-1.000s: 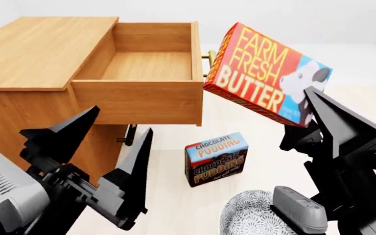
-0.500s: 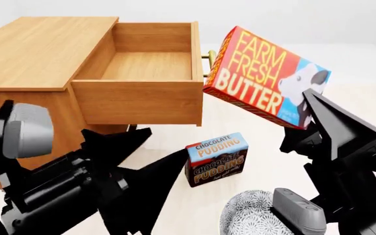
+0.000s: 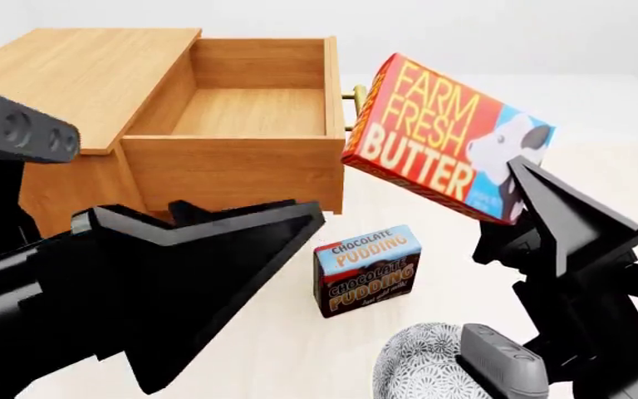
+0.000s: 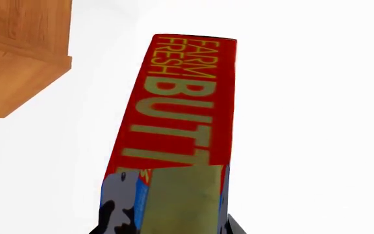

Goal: Put the butter at the front in the top drawer of the cabinet and close it.

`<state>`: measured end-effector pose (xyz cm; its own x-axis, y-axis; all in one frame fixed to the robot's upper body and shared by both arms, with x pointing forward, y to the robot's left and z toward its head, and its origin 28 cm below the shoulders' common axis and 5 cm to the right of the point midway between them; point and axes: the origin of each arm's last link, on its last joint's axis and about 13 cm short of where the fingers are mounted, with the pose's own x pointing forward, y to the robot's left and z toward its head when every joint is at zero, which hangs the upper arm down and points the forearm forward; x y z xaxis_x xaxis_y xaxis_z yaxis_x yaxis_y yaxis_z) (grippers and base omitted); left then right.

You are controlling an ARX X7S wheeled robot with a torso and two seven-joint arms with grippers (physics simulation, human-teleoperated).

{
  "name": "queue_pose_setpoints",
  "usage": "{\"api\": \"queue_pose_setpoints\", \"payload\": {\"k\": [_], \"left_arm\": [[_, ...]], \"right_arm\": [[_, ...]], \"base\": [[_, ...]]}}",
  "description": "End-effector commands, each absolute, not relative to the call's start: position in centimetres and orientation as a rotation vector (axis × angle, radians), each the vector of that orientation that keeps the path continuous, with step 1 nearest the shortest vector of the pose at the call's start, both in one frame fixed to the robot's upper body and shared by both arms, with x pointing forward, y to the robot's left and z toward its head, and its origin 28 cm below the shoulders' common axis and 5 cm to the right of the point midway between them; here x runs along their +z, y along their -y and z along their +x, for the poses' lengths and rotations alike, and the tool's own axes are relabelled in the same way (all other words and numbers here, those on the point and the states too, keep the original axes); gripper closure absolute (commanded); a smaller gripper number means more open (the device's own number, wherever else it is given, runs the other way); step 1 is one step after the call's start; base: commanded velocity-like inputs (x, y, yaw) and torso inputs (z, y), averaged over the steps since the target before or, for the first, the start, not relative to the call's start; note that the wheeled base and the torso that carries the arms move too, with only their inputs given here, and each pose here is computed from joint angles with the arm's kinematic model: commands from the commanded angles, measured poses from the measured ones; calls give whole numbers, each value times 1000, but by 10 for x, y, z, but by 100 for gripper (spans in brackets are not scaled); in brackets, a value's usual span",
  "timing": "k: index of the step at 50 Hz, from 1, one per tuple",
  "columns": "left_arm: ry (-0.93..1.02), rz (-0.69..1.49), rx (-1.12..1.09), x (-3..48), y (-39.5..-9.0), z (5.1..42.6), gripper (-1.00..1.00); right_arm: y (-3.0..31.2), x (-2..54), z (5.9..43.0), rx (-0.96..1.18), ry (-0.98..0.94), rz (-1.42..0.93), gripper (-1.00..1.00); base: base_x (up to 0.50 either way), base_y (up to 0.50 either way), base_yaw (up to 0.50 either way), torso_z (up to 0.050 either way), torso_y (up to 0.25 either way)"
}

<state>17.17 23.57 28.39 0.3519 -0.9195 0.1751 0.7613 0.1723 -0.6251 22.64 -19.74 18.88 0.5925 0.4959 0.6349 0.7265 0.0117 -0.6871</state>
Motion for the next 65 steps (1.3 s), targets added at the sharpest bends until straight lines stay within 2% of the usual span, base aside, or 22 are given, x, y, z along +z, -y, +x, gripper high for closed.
{"api": "queue_pose_setpoints", "payload": {"k": [1,19,52,65], "left_arm": [[-317,-797,-1225,297,-235,189,-100],[-356,-776,-1127,332,-233,203,-100],[-413,-677,-1043,357,-234,217,-100],[-432,-591,-1075,366,-232,228,-100]], "right_arm": [[199,195,223,-291,1084,-1612,100],[198,190,226,-282,1075,-1599,100],[198,191,224,-292,1077,-1587,100],[198,195,220,-298,1083,-1586,100]], "base": [[0,0,0,0,0],[0,0,0,1,1],[0,0,0,0,1],[0,0,0,1,1]]}}
